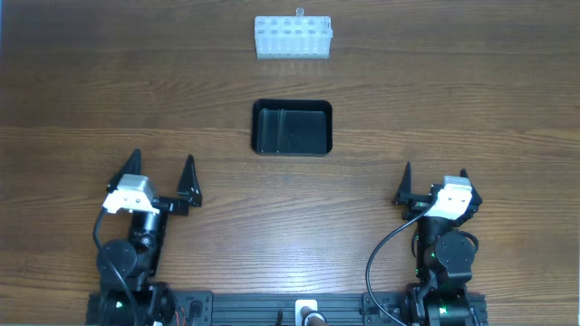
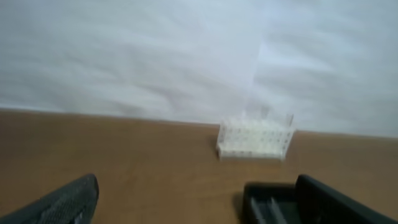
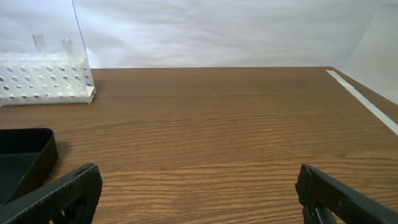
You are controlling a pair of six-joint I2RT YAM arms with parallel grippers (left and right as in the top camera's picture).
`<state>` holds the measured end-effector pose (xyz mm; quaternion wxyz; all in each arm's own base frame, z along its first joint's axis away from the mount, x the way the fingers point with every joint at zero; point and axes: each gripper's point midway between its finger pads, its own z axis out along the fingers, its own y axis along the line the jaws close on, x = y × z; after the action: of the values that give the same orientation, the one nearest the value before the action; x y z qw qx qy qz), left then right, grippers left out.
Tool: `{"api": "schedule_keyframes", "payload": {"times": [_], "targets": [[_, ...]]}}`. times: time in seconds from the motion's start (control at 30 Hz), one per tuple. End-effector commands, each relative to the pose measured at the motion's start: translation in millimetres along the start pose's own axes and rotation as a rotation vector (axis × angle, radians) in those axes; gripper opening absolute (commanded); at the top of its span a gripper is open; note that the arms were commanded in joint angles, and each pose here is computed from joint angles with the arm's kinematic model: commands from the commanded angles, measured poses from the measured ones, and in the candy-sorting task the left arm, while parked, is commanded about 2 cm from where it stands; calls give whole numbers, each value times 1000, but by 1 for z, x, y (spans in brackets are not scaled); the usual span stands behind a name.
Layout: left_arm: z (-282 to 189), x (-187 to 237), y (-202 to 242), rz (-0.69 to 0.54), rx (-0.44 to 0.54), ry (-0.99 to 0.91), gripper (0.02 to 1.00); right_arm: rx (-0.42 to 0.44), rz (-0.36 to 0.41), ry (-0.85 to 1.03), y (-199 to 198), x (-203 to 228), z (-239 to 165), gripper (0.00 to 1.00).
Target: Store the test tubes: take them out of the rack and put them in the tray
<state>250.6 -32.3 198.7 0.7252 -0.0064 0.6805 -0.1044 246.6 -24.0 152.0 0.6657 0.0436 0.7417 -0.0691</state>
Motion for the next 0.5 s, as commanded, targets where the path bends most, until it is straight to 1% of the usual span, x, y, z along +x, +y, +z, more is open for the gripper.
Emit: {"api": "schedule_keyframes", "payload": {"times": [0.03, 0.13, 0.23, 0.33, 0.5], "targets": [[-7, 21, -3, 14, 27, 68, 998, 0, 8, 0, 0, 2, 0, 993], [-10, 42, 1, 11, 12, 154, 998, 0, 8, 0, 0, 2, 0, 993], [-10, 42, 0, 15, 19, 153, 1000, 0, 8, -1, 0, 2, 0, 991], [-10, 42, 0, 53, 19, 153, 1000, 0, 8, 0, 0, 2, 0, 993], [-10, 40, 10, 55, -22, 146, 1000, 0, 8, -1, 0, 2, 0, 991]]}}
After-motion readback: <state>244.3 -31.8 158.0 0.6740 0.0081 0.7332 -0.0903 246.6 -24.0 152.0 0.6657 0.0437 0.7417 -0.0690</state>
